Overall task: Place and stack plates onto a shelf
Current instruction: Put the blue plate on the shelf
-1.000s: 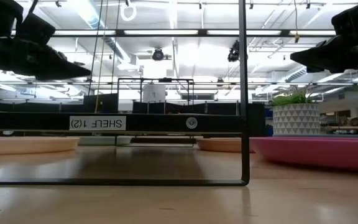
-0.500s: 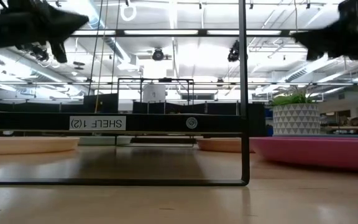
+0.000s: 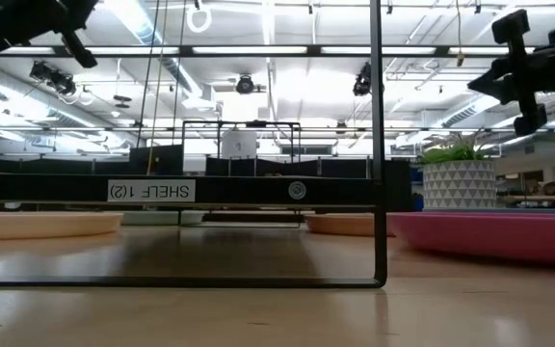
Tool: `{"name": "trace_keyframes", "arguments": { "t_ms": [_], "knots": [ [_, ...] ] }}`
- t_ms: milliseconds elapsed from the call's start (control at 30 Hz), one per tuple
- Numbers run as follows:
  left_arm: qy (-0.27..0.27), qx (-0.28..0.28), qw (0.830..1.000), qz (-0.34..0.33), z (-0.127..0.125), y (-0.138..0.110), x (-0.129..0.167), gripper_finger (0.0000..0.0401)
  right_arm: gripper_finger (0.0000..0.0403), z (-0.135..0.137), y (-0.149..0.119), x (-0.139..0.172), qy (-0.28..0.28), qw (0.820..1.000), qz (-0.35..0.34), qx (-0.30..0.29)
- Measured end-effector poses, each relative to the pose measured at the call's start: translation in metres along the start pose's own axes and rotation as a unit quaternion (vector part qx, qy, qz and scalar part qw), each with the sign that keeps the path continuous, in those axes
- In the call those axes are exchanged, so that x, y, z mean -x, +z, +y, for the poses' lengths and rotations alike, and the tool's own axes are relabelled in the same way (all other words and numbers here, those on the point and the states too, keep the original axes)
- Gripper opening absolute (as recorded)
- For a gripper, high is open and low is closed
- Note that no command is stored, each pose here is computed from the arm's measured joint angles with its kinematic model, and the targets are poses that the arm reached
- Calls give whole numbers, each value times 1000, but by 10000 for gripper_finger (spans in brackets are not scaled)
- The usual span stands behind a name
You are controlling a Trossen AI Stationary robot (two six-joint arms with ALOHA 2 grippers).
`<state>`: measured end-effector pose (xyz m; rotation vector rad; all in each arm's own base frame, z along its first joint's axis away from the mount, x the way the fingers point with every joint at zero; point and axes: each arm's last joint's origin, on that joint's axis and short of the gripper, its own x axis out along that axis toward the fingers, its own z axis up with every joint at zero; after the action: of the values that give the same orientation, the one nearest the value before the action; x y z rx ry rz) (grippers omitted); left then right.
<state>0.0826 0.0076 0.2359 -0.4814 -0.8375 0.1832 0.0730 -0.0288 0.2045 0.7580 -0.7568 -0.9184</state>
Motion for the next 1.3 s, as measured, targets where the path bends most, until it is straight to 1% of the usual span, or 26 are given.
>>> {"name": "trace_keyframes", "arguments": {
  "t_ms": [33, 100, 200, 300, 367, 433, 500, 600, 633, 700, 733, 800, 833, 900, 967, 1000, 1067, 1133, 1233, 1300],
  "knots": [
    [-1, 14, 1000, -3, 0, 1, 0, 13, 20, 1, 0, 0, 10, 1000, 5, 19],
    [-1, 40, 999, -3, 0, 1, 0, 13, 20, 2, 0, 0, 28, 999, 13, 25],
    [0, 77, 997, -3, 0, 1, 0, 13, 20, 5, 1, 0, 59, 998, 24, -15],
    [12, 111, 994, -9, 1, 1, 0, 13, 20, 7, 2, 1, 84, 995, 34, -52],
    [25, 127, 991, -16, 1, 1, 0, 13, 20, 9, 3, 1, 100, 990, 44, -90],
    [45, 131, 990, -27, 3, 2, 0, 13, 20, 10, 3, 1, 114, 983, 56, -133],
    [79, 131, 987, -45, 4, 3, 0, 13, 20, 11, 3, 1, 118, 979, 61, -157],
    [141, 139, 976, -92, 4, 12, -4, 13, 20, 17, 6, 1, 153, 972, 86, -157],
    [161, 143, 970, -110, 3, 16, -5, 13, 20, 21, 8, 1, 164, 970, 95, -150],
    [197, 147, 960, -135, 2, 21, -8, 13, 19, 28, 11, -1, 167, 971, 112, -132],
    [206, 150, 956, -145, 1, 25, -10, 13, 18, 33, 12, -3, 163, 972, 122, -118],
    [205, 150, 955, -155, -4, 32, -14, 13, 13, 43, 16, -6, 149, 975, 143, -79],
    [200, 141, 958, -151, -6, 35, -17, 13, 11, 48, 17, -8, 140, 976, 155, -55],
    [179, 112, 969, -129, -13, 42, -25, 13, 9, 59, 18, -13, 116, 976, 184, -8],
    [163, 88, 978, -97, -21, 49, -34, 13, 9, 69, 18, -17, 91, 972, 214, 37],
    [164, 78, 980, -81, -24, 52, -38, 13, 9, 73, 17, -20, 79, 968, 230, 61],
    [177, 60, 981, -48, -30, 58, -47, 13, 11, 81, 15, -24, 59, 957, 265, 105],
    [189, 47, 981, -18, -35, 65, -53, 14, 14, 88, 11, -27, 54, 939, 305, 151],
    [207, 31, 978, 23, -41, 74, -61, 20, 18, 97, 4, -30, 69, 903, 369, 208],
    [217, 23, 975, 43, -44, 78, -65, 32, 19, 101, -1, -32, 72, 880, 407, 235]
  ]
}}
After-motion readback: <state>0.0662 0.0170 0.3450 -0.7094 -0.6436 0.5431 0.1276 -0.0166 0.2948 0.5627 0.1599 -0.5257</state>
